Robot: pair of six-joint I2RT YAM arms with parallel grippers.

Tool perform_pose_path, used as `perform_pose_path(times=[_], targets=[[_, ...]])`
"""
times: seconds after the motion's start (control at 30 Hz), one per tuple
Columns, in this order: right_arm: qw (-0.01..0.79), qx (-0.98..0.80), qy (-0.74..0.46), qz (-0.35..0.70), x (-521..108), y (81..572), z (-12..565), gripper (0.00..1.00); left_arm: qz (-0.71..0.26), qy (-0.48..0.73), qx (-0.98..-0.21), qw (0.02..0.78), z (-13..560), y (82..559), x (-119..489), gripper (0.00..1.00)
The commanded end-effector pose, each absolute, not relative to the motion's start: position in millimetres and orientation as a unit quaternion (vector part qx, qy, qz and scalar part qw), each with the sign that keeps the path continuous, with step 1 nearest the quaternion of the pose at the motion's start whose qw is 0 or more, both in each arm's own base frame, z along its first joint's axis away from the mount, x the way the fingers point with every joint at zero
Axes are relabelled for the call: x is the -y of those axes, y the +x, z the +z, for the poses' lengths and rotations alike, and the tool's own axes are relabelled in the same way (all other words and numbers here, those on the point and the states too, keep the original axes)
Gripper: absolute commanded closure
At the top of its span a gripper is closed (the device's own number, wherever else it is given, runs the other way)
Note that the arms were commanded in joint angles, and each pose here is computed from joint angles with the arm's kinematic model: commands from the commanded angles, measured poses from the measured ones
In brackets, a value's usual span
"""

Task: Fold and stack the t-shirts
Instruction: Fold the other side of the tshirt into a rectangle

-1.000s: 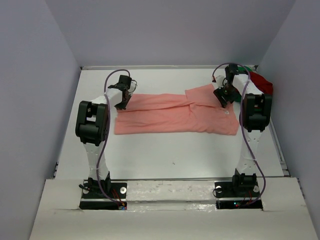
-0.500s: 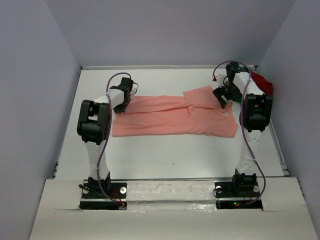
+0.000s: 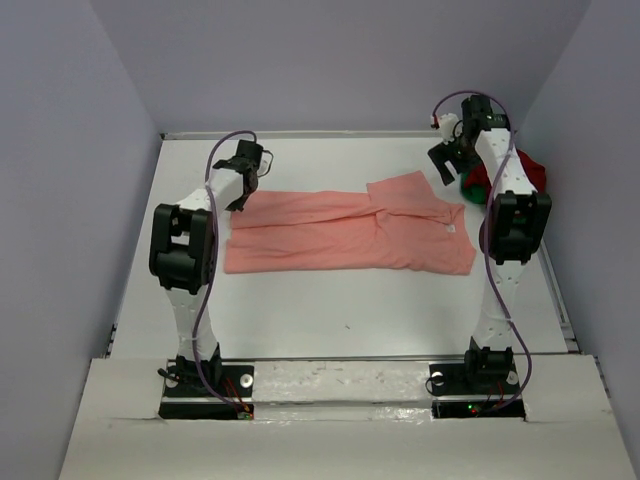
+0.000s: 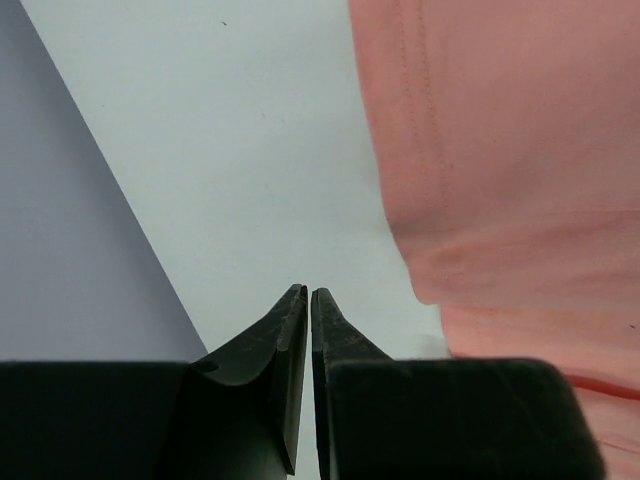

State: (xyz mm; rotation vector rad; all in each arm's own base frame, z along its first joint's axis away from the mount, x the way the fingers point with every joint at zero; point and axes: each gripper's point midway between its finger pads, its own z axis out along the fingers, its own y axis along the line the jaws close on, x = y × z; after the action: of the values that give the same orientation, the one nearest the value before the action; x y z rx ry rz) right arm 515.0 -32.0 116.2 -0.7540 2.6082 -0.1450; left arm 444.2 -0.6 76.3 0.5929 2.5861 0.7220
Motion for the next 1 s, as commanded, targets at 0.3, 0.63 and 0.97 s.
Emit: perform_pose_path(times=[0.3,0.63,0.97], targets=[[0.327,-0.905,-0.252,0.099,-27,571,132,0.37,0.149,0.141,-0.928,0.312,134,445,-9,0.80],[0.364,-0.875,-0.274,0.164,-73,598,119,0.44,0.132,0.100,-0.931,0.325,144,428,-39,0.80],[0.355,-0.851,-0.336,0.190,-133,594,100,0.39,0.148,0.078,-0.931,0.325,144,418,-64,0.79]])
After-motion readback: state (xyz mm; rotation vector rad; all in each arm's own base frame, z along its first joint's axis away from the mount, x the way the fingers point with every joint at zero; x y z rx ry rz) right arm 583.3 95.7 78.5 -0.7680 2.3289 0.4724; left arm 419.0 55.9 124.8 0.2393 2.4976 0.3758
